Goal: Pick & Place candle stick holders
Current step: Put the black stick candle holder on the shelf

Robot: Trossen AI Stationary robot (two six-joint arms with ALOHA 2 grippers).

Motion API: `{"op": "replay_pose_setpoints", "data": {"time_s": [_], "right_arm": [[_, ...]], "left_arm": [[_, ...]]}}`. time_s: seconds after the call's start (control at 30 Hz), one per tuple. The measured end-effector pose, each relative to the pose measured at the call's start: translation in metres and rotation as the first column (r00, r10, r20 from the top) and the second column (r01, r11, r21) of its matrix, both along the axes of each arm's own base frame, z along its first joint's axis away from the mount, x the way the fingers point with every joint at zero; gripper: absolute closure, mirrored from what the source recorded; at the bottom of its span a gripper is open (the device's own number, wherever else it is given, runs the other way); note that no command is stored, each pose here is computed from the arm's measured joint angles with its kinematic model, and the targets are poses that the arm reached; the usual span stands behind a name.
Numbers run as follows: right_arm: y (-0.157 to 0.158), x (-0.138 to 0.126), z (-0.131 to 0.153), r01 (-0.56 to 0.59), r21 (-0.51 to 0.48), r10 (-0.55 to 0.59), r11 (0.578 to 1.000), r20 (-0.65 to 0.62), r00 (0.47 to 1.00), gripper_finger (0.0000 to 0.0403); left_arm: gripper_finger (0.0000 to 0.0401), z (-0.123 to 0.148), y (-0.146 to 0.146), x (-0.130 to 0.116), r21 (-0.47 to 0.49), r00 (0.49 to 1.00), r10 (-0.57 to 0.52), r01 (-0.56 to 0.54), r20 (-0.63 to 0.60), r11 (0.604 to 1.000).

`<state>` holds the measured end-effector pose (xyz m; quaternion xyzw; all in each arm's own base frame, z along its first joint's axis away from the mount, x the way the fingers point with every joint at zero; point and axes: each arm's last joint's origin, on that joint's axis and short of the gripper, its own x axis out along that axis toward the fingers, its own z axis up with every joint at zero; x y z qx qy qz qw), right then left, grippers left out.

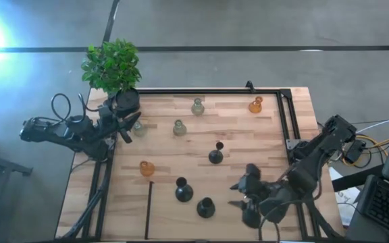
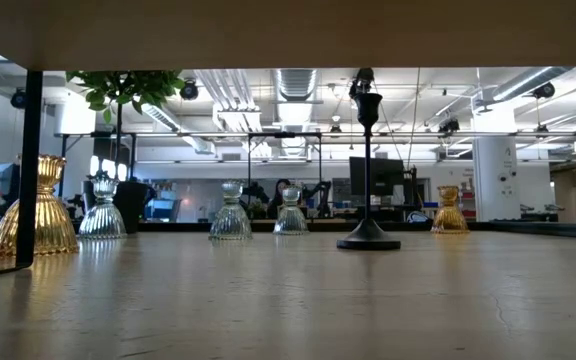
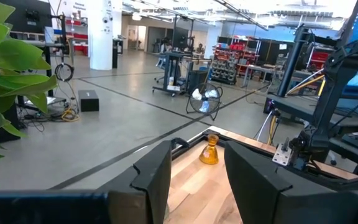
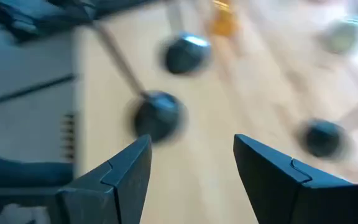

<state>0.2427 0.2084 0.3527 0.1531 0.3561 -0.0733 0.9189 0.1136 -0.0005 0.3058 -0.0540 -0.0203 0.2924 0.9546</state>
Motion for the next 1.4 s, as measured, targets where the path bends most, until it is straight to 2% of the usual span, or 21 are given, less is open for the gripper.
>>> {"op": "replay_pose_setpoints", "data": {"time_s": [0.1, 0.2, 0.3, 0.4, 0.47, 0.53, 0.7, 0.8, 0.87, 0.97, 1.1, 1.27, 1.4], "right_arm": [[-0.008, -0.013, -0.010, 0.122, -0.136, -0.127, 0.983, -0.030, 0.991, 0.0184], [-0.017, -0.020, -0.023, 0.250, -0.263, -0.250, 0.932, 0.034, 0.968, 0.0187], [-0.028, -0.018, -0.041, 0.357, -0.311, -0.344, 0.881, 0.099, 0.934, 0.0197], [-0.041, -0.012, -0.062, 0.399, -0.339, -0.392, 0.852, 0.091, 0.915, 0.0211], [-0.049, -0.008, -0.078, 0.405, -0.342, -0.409, 0.848, 0.064, 0.910, 0.0219], [-0.056, -0.003, -0.091, 0.399, -0.313, -0.410, 0.862, 0.035, 0.912, 0.0226], [-0.075, 0.007, -0.106, 0.352, -0.186, -0.352, 0.917, 0.037, 0.935, 0.0238], [-0.089, 0.006, -0.104, 0.314, -0.145, -0.308, 0.938, 0.061, 0.949, 0.0242], [-0.100, 0.002, -0.104, 0.252, -0.142, -0.250, 0.957, 0.032, 0.968, 0.0243], [-0.118, -0.006, -0.109, 0.090, -0.112, -0.097, 0.990, -0.062, 0.993, 0.0243], [-0.141, -0.017, -0.115, 0.025, -0.056, -0.026, 0.998, -0.016, 1.000, 0.0243], [-0.166, -0.021, -0.127, -0.045, -0.050, 0.053, 0.998, 0.170, 0.984, 0.0243], [-0.184, -0.024, -0.152, -0.092, -0.042, 0.097, 0.995, 0.154, 0.983, 0.0245]], "left_arm": [[0.0247, 0.000, 0.000, 0.000, 0.000, 1.000, 0.001, -0.001, 0.000, 1.000], [0.0247, 0.000, 0.000, 0.000, 0.000, 1.000, 0.000, 0.000, 0.000, 1.000], [0.0247, 0.000, 0.000, 0.000, 0.000, 1.000, 0.001, -0.001, 0.000, 1.000], [0.0247, 0.000, 0.000, 0.000, 0.000, 1.000, 0.001, -0.001, 0.000, 1.000], [0.0247, 0.000, 0.000, 0.000, 0.000, 1.000, 0.001, -0.001, 0.000, 1.000], [0.0247, 0.000, 0.000, 0.000, 0.000, 1.000, 0.000, 0.000, 0.000, 1.000], [0.0247, 0.000, 0.000, 0.000, 0.000, 1.000, 0.001, -0.001, 0.000, 1.000], [0.0247, 0.000, 0.000, 0.000, 0.000, 1.000, 0.001, -0.001, 0.000, 1.000], [0.0247, 0.000, 0.000, 0.000, 0.000, 1.000, 0.001, -0.001, 0.000, 1.000], [0.0247, 0.000, 0.000, 0.000, 0.000, 1.000, 0.001, -0.001, 0.000, 1.000], [0.0247, 0.000, 0.000, 0.000, 0.003, 1.000, 0.001, -0.001, -0.002, 1.000], [0.0247, 0.000, 0.000, 0.000, 0.003, 1.000, 0.001, -0.001, -0.003, 1.000], [0.0247, 0.000, 0.000, 0.000, 0.003, 1.000, 0.001, -0.001, -0.003, 1.000]]}}
